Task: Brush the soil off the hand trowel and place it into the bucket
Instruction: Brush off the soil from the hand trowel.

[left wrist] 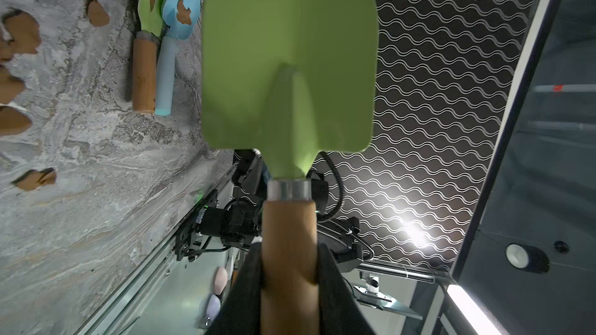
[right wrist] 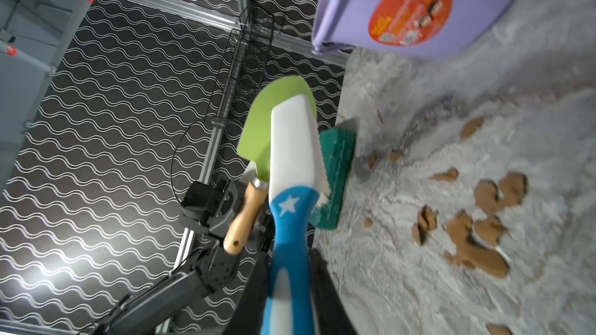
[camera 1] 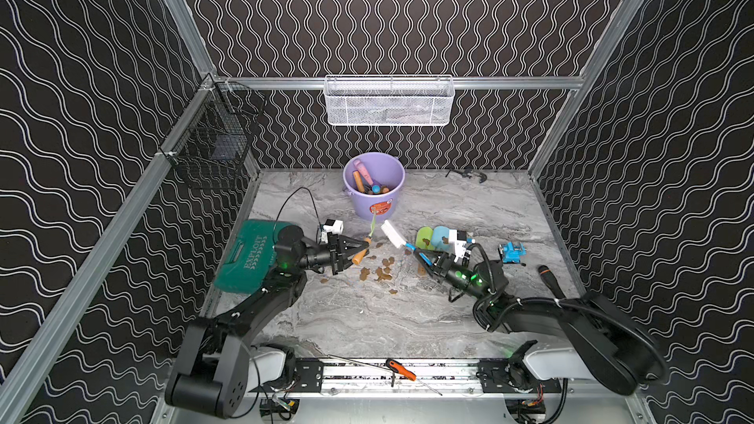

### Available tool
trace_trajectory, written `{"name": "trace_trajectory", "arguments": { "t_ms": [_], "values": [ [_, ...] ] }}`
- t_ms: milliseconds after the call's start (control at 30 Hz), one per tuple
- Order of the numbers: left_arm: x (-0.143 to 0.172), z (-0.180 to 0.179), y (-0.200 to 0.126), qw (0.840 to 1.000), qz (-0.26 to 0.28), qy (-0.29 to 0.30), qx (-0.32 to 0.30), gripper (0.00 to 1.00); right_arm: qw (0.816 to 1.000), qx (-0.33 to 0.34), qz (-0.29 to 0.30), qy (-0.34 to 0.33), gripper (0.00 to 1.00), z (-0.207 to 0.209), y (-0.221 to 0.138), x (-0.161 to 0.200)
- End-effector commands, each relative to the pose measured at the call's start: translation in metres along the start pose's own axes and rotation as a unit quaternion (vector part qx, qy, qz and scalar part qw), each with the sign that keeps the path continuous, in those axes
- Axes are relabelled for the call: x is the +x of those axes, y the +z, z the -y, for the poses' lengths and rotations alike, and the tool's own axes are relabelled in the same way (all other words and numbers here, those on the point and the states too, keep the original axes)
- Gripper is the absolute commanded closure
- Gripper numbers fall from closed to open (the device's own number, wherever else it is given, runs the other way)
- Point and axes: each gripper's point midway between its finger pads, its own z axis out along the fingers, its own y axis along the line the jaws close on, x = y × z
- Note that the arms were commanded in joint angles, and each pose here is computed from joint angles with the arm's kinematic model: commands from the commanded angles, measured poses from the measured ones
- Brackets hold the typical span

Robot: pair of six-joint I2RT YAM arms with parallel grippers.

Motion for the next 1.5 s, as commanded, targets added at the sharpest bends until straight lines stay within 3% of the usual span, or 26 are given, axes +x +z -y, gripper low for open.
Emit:
{"name": "trace_trajectory", "arguments": {
  "t_ms": [0,133,333,467,567,733,800,967,1100,1200,1300,1467],
  "values": [
    [0.016,-0.048,-0.015,0.984,-0.019,0.051,-0.168,1.0,0.995,0.059,-0.048,-0.065,1.0,0.002,0.009,0.015],
    [0.018,-0.075,-0.041,0.923,-0.044,0.14,-0.355,1.0,0.98,0.086,-0.059,-0.168,1.0,-0.032,0.019,0.032],
    [0.027,-0.082,-0.037,0.884,-0.068,0.192,-0.421,1.0,0.967,0.117,-0.127,-0.185,1.0,-0.023,0.042,0.066],
    [0.025,-0.084,-0.04,0.867,-0.063,0.214,-0.447,1.0,0.954,0.213,-0.085,-0.194,1.0,0.012,0.024,0.048],
    [0.02,-0.087,-0.053,0.83,-0.06,0.244,-0.499,1.0,0.93,0.283,-0.048,-0.231,1.0,0.021,0.003,0.02],
    [0.011,-0.096,-0.073,0.763,-0.065,0.281,-0.579,1.0,0.933,0.223,-0.042,-0.281,1.0,-0.028,0.001,0.009],
    [0.01,-0.096,-0.074,0.748,-0.068,0.29,-0.593,1.0,0.941,0.173,-0.066,-0.282,1.0,-0.044,0.008,0.021],
    [0.007,-0.086,-0.069,0.737,-0.057,0.305,-0.6,1.0,0.951,0.114,-0.153,-0.241,1.0,-0.04,0.031,0.066],
    [0.009,-0.079,-0.058,0.748,-0.056,0.311,-0.584,1.0,0.954,0.104,-0.183,-0.214,1.0,-0.019,0.042,0.087],
    [0.014,-0.082,-0.054,0.75,-0.066,0.307,-0.582,1.0,0.95,0.139,-0.17,-0.224,1.0,0.001,0.046,0.075],
    [0.014,-0.084,-0.058,0.741,-0.068,0.309,-0.592,1.0,0.95,0.175,-0.142,-0.217,1.0,0.019,0.043,0.045],
    [0.013,-0.081,-0.056,0.74,-0.069,0.313,-0.591,1.0,0.947,0.149,-0.148,-0.241,1.0,-0.009,0.051,0.042]
  ]
}}
